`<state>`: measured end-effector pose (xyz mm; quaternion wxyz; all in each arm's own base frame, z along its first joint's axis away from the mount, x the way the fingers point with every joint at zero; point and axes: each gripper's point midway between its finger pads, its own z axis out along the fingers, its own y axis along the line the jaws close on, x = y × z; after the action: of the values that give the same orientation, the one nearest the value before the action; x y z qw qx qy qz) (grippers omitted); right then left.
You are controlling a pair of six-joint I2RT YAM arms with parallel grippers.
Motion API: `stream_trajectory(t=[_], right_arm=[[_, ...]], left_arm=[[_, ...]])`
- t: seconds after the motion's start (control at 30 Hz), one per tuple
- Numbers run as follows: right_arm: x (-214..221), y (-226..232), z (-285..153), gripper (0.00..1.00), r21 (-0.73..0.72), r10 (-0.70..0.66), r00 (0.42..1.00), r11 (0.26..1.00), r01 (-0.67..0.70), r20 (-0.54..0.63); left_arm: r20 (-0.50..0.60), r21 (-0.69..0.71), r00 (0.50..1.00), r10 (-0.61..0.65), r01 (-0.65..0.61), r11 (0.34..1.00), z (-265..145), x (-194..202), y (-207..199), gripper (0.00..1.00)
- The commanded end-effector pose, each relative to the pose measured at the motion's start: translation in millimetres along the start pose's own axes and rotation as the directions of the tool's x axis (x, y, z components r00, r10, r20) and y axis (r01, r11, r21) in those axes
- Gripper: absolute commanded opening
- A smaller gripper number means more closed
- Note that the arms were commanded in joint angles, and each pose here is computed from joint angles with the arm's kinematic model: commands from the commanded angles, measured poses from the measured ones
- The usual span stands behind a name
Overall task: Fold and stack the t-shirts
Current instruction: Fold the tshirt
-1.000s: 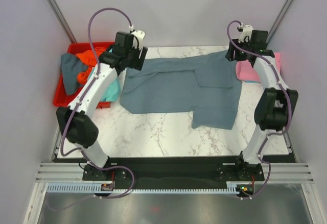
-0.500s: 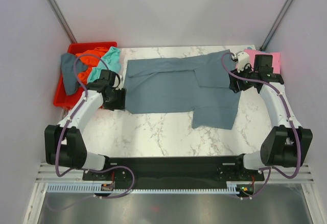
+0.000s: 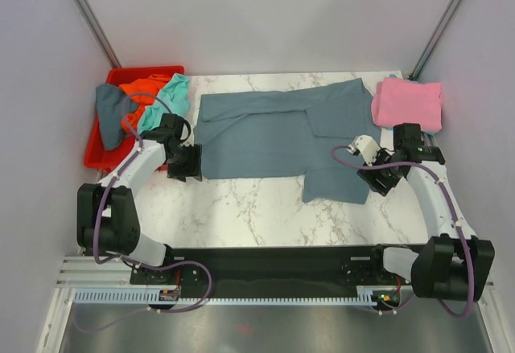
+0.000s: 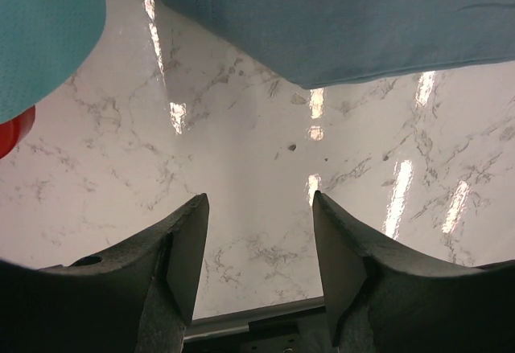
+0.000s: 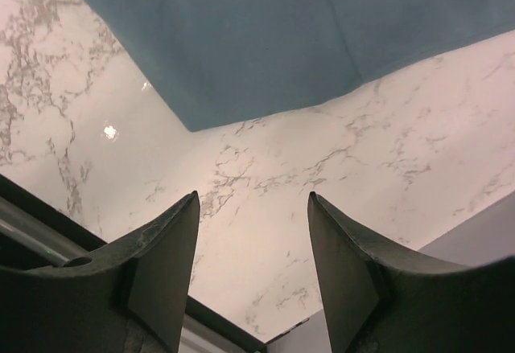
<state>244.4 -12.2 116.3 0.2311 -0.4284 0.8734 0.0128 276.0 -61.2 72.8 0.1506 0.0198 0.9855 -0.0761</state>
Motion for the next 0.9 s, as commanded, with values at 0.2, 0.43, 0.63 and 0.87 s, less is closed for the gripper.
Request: stream_trajectory(t=[0.2,0.43,0.63,0.87], right_arm=[[14,12,28,0.65,-0.175,0.037,0.993,0.983,-0.057,-0.114],[2,18,51,0.64,-0.345,0.15,0.973,0.916,-0.204,-0.175],[7,18,60,0.62,-0.394,0.15,0.959,0.888,-0.238,-0.241],[15,20,39,0.62,-0.413,0.044,0.958,0.896,-0.163,-0.282]], left_arm=[[0.081,0.055,0.996,-0.038,0.034,0.998,-8,-40,-12,0.61],[0.096,0.078,0.995,-0.03,0.022,0.997,-8,-64,-18,0.61],[0.104,0.081,0.994,-0.033,0.025,0.996,-10,-72,-20,0.61],[0.109,0.078,0.994,-0.031,0.023,0.997,-9,-81,-20,0.61]])
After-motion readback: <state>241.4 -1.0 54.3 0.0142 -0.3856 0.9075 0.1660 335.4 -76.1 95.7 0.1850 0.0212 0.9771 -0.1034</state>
